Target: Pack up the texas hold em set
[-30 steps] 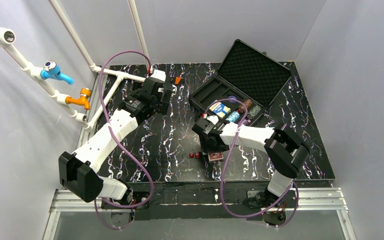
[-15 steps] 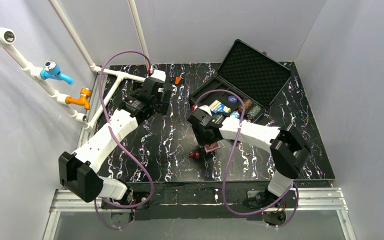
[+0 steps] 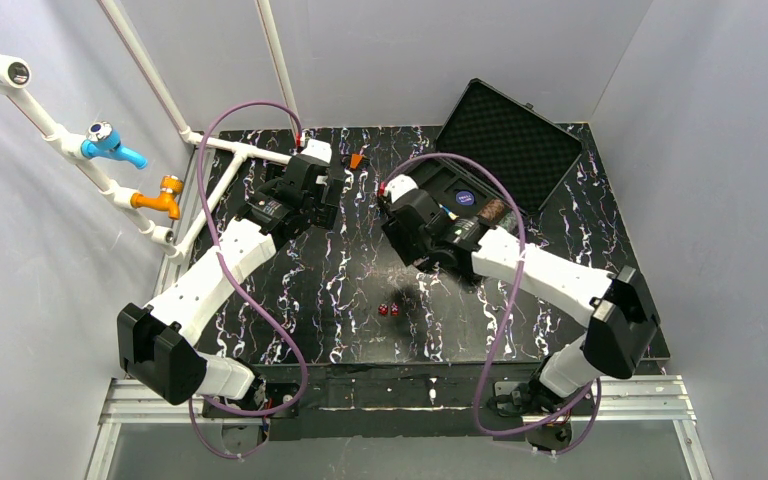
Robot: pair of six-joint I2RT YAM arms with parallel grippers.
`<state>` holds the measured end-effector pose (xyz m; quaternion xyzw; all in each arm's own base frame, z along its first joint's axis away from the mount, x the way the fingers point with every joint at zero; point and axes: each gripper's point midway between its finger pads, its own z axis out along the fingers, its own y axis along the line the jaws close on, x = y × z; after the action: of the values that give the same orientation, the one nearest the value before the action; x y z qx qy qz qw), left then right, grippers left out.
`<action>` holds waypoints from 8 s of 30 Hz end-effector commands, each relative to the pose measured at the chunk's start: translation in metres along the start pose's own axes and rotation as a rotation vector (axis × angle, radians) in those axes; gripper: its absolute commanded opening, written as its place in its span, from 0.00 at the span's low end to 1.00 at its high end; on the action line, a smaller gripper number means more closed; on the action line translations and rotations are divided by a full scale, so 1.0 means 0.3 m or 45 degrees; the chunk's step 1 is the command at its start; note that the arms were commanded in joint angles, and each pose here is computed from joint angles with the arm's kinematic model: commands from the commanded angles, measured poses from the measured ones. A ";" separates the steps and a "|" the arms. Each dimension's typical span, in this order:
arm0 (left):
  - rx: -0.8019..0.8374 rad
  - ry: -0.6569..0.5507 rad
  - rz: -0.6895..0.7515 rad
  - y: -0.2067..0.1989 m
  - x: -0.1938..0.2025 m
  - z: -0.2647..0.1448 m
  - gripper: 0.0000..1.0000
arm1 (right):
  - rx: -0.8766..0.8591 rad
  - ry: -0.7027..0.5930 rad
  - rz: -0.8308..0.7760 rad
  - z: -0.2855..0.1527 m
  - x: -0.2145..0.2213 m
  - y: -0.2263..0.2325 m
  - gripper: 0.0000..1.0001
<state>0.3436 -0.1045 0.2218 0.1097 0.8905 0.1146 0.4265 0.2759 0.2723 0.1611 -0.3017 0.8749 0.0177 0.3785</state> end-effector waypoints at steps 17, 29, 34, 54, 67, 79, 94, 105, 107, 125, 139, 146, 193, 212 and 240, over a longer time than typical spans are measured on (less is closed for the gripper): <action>-0.020 -0.001 -0.002 0.026 0.011 -0.021 0.99 | -0.072 -0.321 -0.250 0.062 -0.275 -0.375 0.24; -0.008 0.018 0.005 0.011 0.020 -0.005 0.99 | -0.118 -0.188 -0.419 0.221 -0.218 -0.481 0.20; -0.017 0.023 0.011 0.012 0.024 0.000 0.99 | -0.104 -0.100 -0.414 0.298 -0.192 -0.535 0.19; 0.000 0.030 0.019 -0.001 0.027 0.010 0.99 | 0.047 0.082 -0.422 0.460 -0.134 -0.684 0.11; 0.017 0.039 0.017 -0.012 0.029 0.016 0.99 | 0.075 0.163 -0.427 0.522 -0.083 -0.733 0.10; 0.029 0.045 0.015 -0.020 0.031 0.019 0.99 | 0.037 0.256 -0.400 0.528 -0.024 -0.715 0.14; 0.030 0.049 0.018 -0.021 0.032 0.020 0.99 | -0.011 0.343 -0.361 0.517 0.027 -0.688 0.34; 0.025 0.049 0.019 -0.020 0.032 0.021 0.99 | -0.040 0.295 -0.335 0.501 -0.009 -0.664 0.75; 0.024 0.049 0.020 -0.019 0.032 0.020 1.00 | -0.054 0.280 -0.323 0.494 -0.018 -0.656 0.81; 0.012 0.040 0.022 -0.010 0.027 0.015 0.99 | 0.100 0.028 -0.044 0.382 -0.186 -0.696 0.81; 0.015 0.016 0.010 0.000 0.014 -0.004 0.99 | 0.427 0.022 0.521 0.399 -0.106 -0.833 0.37; 0.022 0.009 0.005 0.000 0.011 -0.010 0.99 | 0.468 0.050 0.575 0.432 -0.054 -0.853 0.12; 0.029 0.004 0.001 0.000 0.007 -0.017 0.99 | 0.267 0.383 0.639 0.606 0.421 -0.603 0.10; 0.026 -0.003 -0.005 0.005 0.005 -0.022 0.99 | 0.281 0.257 0.652 0.506 0.230 -0.646 0.43; 0.025 0.005 0.002 0.002 0.009 -0.016 0.99 | 0.371 0.113 0.712 0.526 0.000 -0.727 0.30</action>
<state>0.3431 -0.1097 0.2176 0.1186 0.8935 0.1029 0.4207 0.4872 0.1368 0.1236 -0.0049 0.9270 -0.0029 0.3749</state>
